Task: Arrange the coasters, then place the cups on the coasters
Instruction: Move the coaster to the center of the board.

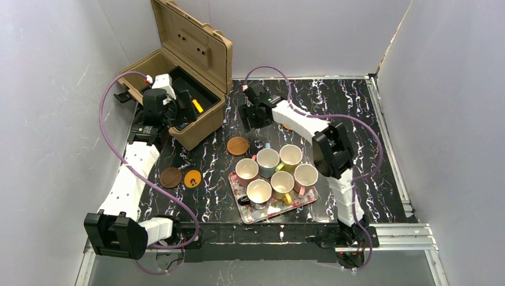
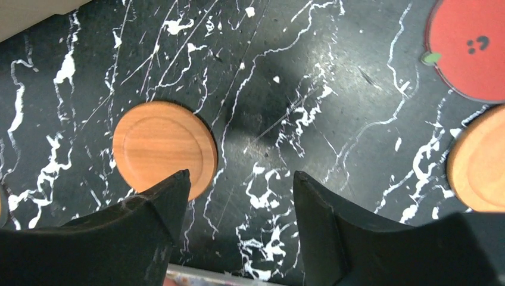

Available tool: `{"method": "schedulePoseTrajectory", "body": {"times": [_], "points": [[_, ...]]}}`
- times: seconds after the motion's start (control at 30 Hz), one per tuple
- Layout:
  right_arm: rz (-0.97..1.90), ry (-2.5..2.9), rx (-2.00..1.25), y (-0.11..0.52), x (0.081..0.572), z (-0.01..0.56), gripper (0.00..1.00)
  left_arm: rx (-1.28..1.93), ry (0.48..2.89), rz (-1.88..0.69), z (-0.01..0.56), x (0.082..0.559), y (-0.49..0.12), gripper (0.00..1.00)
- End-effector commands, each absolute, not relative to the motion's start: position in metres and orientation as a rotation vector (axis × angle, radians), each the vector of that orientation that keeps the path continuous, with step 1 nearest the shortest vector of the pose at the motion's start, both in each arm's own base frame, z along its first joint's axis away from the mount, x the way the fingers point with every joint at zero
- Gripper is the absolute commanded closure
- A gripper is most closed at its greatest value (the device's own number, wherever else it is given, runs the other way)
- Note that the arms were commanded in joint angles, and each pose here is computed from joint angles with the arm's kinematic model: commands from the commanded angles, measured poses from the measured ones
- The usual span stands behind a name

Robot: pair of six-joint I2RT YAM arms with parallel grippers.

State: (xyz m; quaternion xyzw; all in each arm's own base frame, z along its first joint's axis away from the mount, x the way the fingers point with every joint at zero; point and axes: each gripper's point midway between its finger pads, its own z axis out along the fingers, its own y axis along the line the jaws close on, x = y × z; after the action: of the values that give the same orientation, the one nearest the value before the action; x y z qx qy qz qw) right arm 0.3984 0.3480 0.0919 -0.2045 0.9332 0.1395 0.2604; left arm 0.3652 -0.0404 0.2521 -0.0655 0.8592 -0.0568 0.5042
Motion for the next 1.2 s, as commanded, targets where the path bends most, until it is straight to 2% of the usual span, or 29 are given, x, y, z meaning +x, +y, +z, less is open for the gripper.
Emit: {"method": "schedulePoseTrajectory", "body": {"times": [0.0, 0.13, 0.43, 0.77, 1.17], "points": [[0.314, 2.542, -0.580, 0.359, 0.399, 0.090, 0.30, -0.156, 2.021, -0.017, 0.267, 0.363, -0.019, 0.06], [0.301, 2.574, -0.592, 0.365, 0.395, 0.072, 0.34, -0.163, 2.004, 0.046, 0.271, 0.360, -0.008, 0.06], [0.328, 2.610, -0.621, 0.380, 0.383, 0.052, 0.37, -0.145, 2.007, -0.008, 0.272, 0.360, -0.017, 0.05], [0.255, 2.661, -0.617, 0.372, 0.382, 0.025, 0.40, -0.140, 2.001, -0.029, 0.274, 0.360, -0.020, 0.05], [0.074, 2.638, -0.581, 0.342, 0.387, 0.028, 0.46, -0.138, 2.008, -0.044, 0.273, 0.361, -0.022, 0.05]]}}
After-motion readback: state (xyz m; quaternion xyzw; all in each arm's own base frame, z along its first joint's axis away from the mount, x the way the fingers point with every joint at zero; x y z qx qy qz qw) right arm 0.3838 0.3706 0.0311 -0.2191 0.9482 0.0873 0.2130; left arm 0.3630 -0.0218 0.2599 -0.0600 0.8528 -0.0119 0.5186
